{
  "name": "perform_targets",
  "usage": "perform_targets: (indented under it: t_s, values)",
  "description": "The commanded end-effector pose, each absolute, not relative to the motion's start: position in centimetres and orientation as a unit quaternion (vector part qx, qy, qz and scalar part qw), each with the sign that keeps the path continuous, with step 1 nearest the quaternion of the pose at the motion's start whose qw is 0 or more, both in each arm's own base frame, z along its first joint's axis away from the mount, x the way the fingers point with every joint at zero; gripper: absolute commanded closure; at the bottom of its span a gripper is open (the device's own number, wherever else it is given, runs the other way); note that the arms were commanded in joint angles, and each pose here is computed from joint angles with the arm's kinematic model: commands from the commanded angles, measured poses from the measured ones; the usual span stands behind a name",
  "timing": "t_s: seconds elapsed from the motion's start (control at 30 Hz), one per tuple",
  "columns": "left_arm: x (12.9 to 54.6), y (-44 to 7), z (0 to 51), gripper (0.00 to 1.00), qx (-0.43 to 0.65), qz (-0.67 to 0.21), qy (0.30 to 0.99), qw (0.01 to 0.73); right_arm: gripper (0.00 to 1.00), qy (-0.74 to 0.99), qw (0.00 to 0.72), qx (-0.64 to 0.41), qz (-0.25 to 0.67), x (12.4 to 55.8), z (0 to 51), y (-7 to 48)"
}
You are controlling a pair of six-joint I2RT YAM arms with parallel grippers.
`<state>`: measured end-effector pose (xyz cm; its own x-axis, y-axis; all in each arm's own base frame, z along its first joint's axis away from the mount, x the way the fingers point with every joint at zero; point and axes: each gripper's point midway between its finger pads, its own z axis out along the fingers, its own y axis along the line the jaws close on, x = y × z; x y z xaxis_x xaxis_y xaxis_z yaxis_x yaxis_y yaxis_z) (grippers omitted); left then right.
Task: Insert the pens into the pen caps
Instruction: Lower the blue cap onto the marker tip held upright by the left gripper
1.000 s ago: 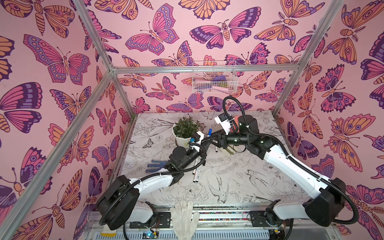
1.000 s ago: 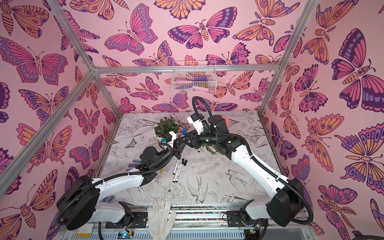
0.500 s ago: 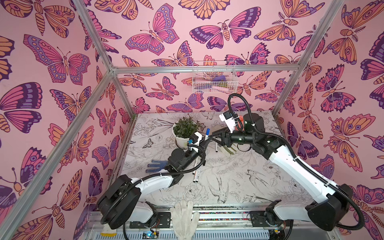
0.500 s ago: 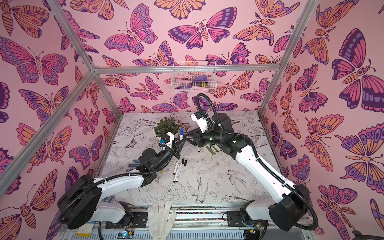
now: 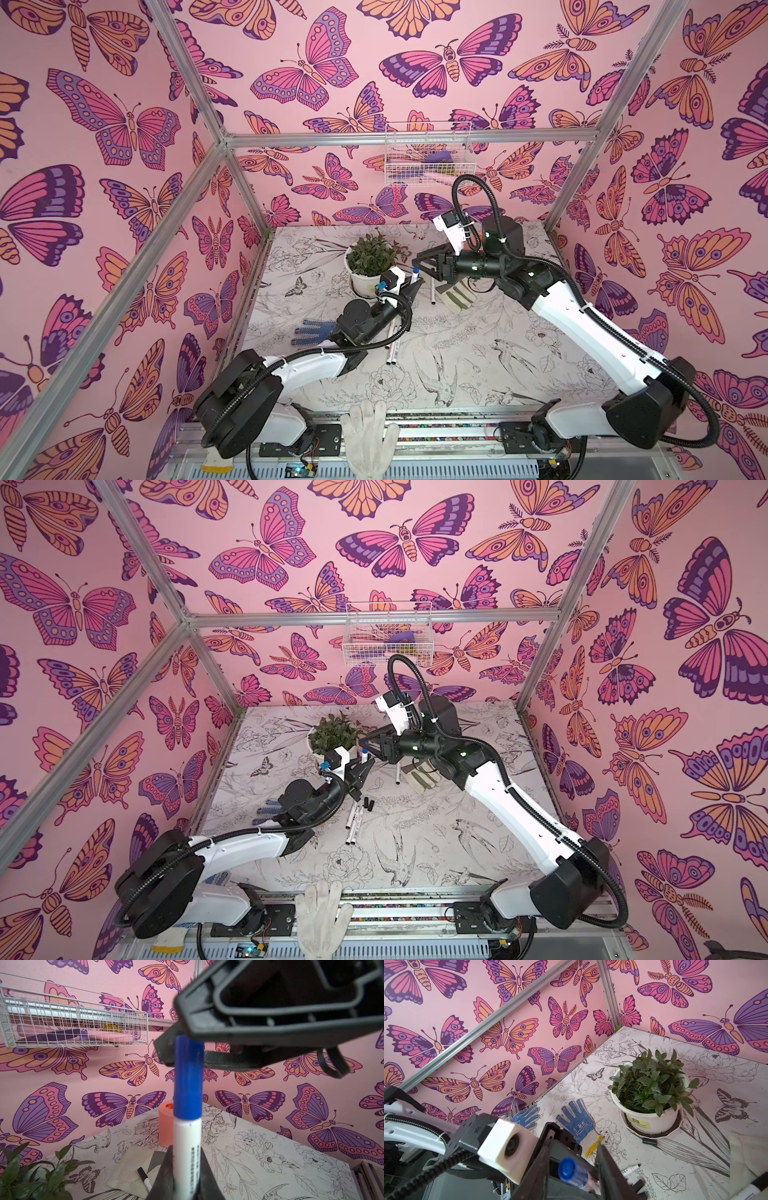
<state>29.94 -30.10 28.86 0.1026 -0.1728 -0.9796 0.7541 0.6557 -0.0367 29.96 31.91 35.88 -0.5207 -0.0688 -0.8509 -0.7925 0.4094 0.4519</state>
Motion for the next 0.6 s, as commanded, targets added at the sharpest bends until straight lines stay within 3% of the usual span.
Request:
perform_targets:
  t_s: [0.0,0.33,0.57]
  values:
    - [29.6,-30.3,29.3,1.0,0.247,-0.34,0.57,0.706,0.63,0.729,0.405,-0.294,0.467,30.1,37.1,32.5]
    - [29.3,-30.6,30.1,1.0,0.248,-0.349,0.563,0.707,0.85,0.75,0.378,-0.273,0.469,30.8,35.3,32.8]
    - [29.3,-30.6,33.3,1.0,0.244,-0.354,0.534,0.728,0.9,0.78,0.325,-0.248,0.473,30.5,32.5,33.0]
